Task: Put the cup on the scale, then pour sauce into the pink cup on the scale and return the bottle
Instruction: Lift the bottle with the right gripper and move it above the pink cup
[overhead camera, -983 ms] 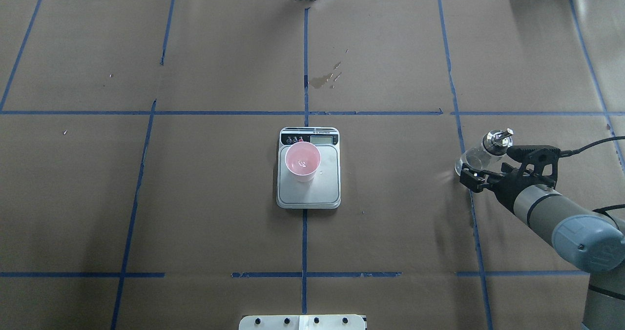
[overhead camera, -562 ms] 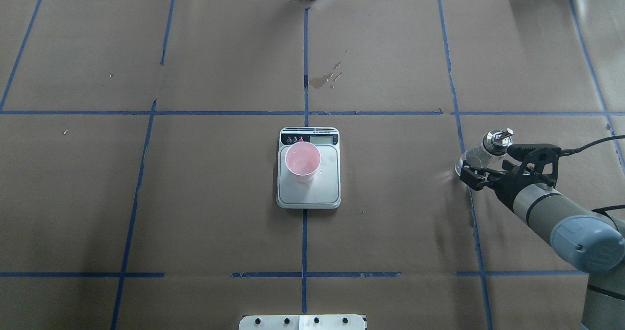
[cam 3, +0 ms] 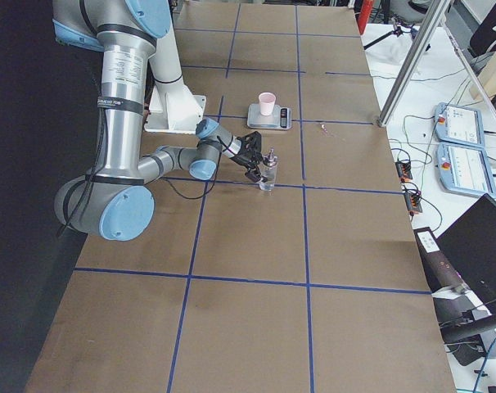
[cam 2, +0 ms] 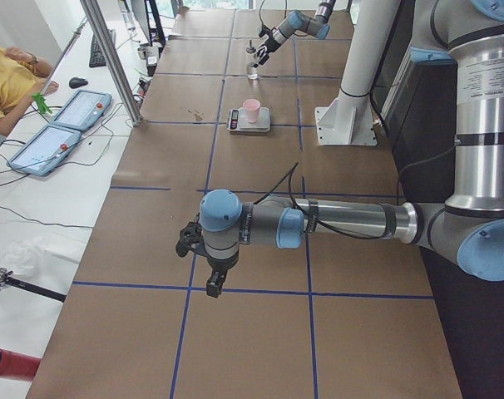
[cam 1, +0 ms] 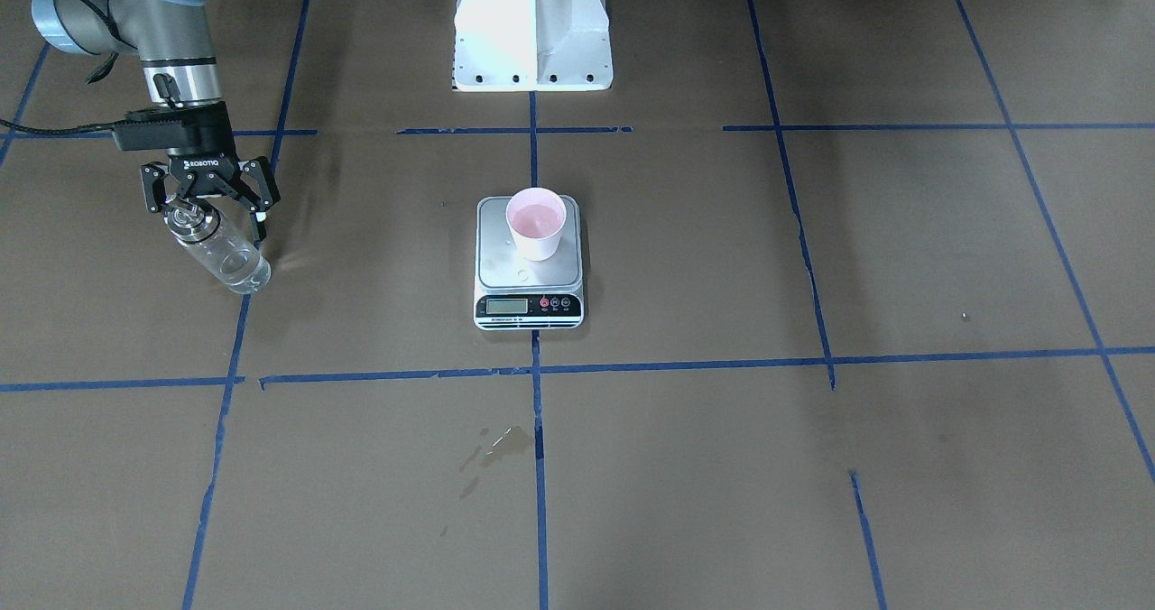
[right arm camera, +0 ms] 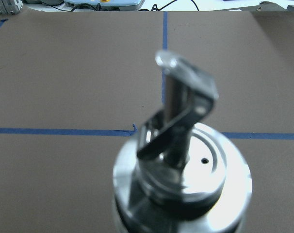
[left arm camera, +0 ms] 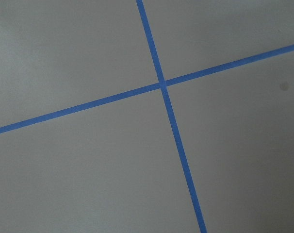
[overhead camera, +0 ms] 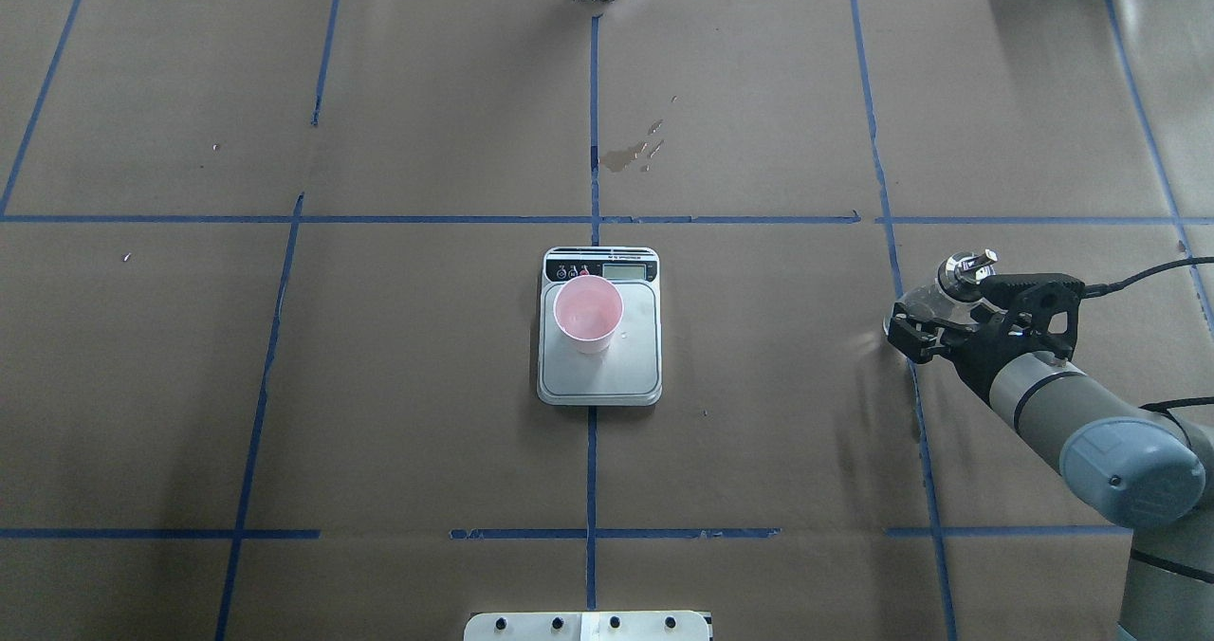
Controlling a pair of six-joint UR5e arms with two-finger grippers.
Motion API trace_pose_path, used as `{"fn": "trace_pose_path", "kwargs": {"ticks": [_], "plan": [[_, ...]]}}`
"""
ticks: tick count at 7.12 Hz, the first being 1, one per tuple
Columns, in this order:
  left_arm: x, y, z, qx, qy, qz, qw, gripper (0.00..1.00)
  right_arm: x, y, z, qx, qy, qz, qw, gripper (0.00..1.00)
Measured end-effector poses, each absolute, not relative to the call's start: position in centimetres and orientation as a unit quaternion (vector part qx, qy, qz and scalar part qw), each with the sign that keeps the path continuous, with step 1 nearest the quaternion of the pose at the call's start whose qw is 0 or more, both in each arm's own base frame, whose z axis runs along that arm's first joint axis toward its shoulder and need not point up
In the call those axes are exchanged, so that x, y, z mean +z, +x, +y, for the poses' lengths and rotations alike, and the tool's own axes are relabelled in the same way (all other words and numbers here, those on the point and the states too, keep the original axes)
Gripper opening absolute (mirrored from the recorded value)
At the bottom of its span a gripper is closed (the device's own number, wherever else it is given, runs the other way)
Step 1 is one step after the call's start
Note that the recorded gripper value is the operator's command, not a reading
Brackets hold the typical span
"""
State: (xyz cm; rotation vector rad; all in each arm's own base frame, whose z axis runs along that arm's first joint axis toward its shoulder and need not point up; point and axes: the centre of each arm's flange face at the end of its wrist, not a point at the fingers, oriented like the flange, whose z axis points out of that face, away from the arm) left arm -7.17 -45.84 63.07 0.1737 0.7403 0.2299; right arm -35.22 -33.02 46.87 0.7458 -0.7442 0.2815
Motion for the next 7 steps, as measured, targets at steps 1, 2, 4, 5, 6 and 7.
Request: {"fn": "trace_pose_path", "kwargs": {"ticks": [1,2,4,5,6,7], "plan": [[63.06,-7.17,-45.84,0.112,0.085,0.36,0.922,1.0,46.99,-35.29,-33.08,0.132,0.357,-0.351,0.856,0.99],[63.06,-7.17,-45.84,0.112,0.085,0.36,0.922,1.0,47.15,-35.31,-33.14,0.131,0.359,-0.348,0.856,0.92],[62.97,-7.17,-45.89,0.112,0.086,0.36,0.922,1.0,47.49,-35.31,-33.38,0.135,0.367,-0.341,0.855,0.0],[62.94,-7.17,-45.91,0.113,0.086,0.36,0.922,1.0,47.44,-35.27,-33.51,0.139,0.372,-0.342,0.852,0.0],[62.94,-7.17,-45.92,0.113,0.086,0.36,0.922,1.0,47.23,-35.08,-33.63,0.144,0.379,-0.345,0.846,0.0],[62.93,-7.17,-45.92,0.113,0.086,0.36,0.922,1.0,46.83,-34.8,-33.77,0.15,0.388,-0.347,0.841,0.0]]}}
